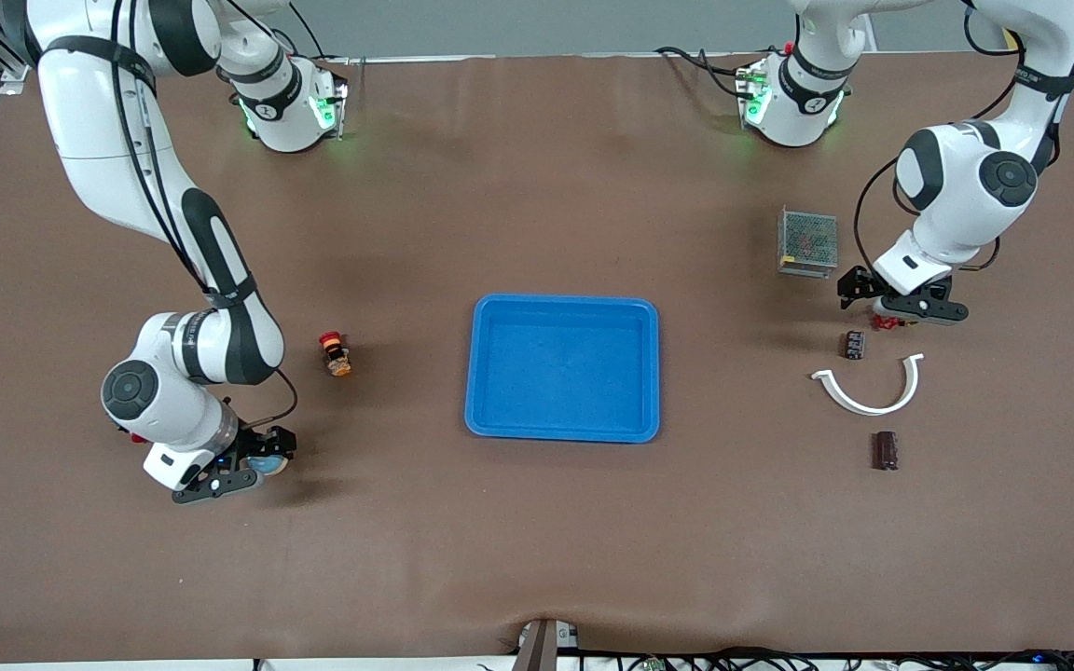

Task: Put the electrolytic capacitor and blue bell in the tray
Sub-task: 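Close the right gripper on the blue bell while the left gripper lowers, then carry the bell toward the tray while the left gripper grasps the capacitor, then lower the bell into the blue tray and open the right gripper, then move the right gripper to the second bell while the left gripper lifts the capacitor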

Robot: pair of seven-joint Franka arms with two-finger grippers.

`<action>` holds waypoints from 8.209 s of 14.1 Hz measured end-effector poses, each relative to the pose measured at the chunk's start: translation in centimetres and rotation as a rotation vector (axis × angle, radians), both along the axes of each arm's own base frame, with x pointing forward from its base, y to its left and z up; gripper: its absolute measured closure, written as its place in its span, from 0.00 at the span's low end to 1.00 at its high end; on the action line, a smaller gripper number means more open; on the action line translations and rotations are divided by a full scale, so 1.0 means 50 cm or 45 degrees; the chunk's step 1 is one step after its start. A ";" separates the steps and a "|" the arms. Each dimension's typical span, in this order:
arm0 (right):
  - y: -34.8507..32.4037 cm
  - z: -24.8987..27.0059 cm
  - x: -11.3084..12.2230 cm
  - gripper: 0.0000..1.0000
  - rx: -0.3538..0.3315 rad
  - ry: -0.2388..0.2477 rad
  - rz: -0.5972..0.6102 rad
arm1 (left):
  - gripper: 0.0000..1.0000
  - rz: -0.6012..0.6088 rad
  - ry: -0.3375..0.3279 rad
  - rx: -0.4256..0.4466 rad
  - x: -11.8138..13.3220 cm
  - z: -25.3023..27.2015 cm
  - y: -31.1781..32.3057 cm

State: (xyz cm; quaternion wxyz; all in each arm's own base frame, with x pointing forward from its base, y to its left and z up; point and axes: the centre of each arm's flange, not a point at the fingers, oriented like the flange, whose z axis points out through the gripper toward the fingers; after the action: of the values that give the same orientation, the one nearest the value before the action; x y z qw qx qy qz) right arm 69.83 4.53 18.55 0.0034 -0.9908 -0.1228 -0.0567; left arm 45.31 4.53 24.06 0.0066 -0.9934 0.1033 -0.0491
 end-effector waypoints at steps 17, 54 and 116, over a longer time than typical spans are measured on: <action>0.003 0.010 0.010 0.36 0.007 0.005 0.045 | 0.00 -0.004 -0.016 0.002 0.046 -0.040 0.007; 0.905 0.137 -0.364 0.36 0.131 0.091 -0.597 | 0.00 -0.052 -0.001 -0.004 0.106 -0.129 -0.026; 0.059 0.606 -0.112 0.00 -0.080 0.358 0.064 | 0.00 0.005 -0.010 -0.101 0.103 -0.133 -0.011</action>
State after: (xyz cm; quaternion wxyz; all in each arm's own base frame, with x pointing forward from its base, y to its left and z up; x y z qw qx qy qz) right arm 64.22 7.49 48.87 -0.0091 -0.9852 -0.1475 0.0864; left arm 50.47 3.98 17.40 -0.0321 -0.9929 0.0992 -0.0570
